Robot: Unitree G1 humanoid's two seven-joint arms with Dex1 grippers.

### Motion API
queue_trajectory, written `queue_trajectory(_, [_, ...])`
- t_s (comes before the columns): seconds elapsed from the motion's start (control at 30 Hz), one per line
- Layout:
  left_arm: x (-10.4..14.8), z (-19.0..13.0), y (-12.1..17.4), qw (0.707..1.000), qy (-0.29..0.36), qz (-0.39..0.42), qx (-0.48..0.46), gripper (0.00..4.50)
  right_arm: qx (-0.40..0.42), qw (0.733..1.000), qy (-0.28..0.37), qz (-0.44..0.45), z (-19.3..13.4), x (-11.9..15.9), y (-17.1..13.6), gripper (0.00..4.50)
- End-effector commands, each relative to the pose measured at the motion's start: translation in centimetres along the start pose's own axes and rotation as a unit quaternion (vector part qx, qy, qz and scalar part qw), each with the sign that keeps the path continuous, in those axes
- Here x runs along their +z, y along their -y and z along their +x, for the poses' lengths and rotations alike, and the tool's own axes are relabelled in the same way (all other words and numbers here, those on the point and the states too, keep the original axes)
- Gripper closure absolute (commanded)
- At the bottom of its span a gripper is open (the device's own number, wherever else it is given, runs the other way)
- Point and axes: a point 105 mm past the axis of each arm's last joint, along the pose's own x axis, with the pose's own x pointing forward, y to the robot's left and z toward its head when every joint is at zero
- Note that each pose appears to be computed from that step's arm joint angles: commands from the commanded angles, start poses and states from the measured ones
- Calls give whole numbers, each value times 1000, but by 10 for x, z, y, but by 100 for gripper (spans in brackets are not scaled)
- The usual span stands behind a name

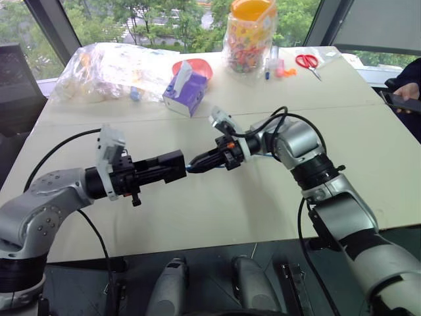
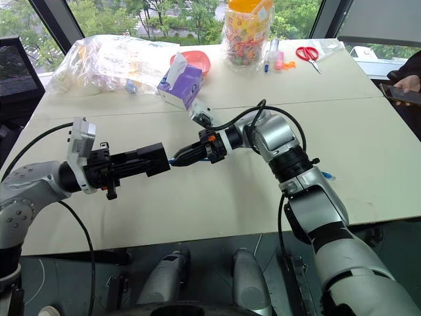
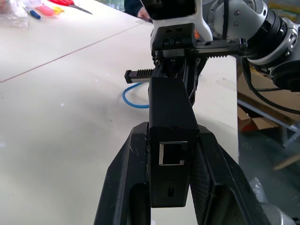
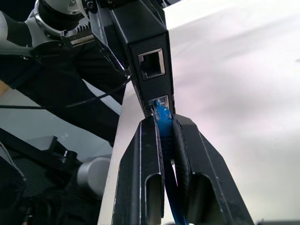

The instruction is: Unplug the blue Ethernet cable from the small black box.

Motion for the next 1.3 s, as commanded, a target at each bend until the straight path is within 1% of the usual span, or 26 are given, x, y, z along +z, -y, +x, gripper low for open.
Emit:
queue_trajectory(0.03, [8,0,18,999,5,13,-49,400,-113,993,13,27,-54,-7,19,445])
queue_trajectory(0.1, [7,0,18,999,2,15,-50,400,-100,994,14,31,-50,-6,13,445])
queue_trajectory(0.27, [7,4,20,998,0,19,-59,400,-32,998,-1,49,-30,-8,-14,445])
queue_trajectory(0.4, [9,6,23,997,2,21,-69,400,-4,999,-2,53,-23,-6,-27,445])
queue_trajectory(0.6, [10,10,27,997,5,21,-77,400,7,998,-11,60,-17,-5,-31,445])
queue_trajectory(0.77, [14,14,33,996,16,17,-89,400,27,998,-21,55,-11,-5,-41,445])
queue_trajectory(0.9, [30,18,43,993,46,8,-112,400,35,998,-60,3,-7,-14,-47,445])
queue_trajectory(1.0, [37,18,47,991,54,4,-122,400,24,997,-76,-8,-7,-21,-40,445])
queue_trajectory(1.13, [35,16,49,991,40,-1,-127,400,14,996,-88,-20,-11,-24,-33,445])
queue_trajectory(1.2, [24,13,47,992,7,7,-122,400,23,997,-72,-3,-14,-16,-36,445])
queue_trajectory(1.3, [3,8,43,992,-50,34,-114,400,53,997,-24,49,-18,2,-45,445])
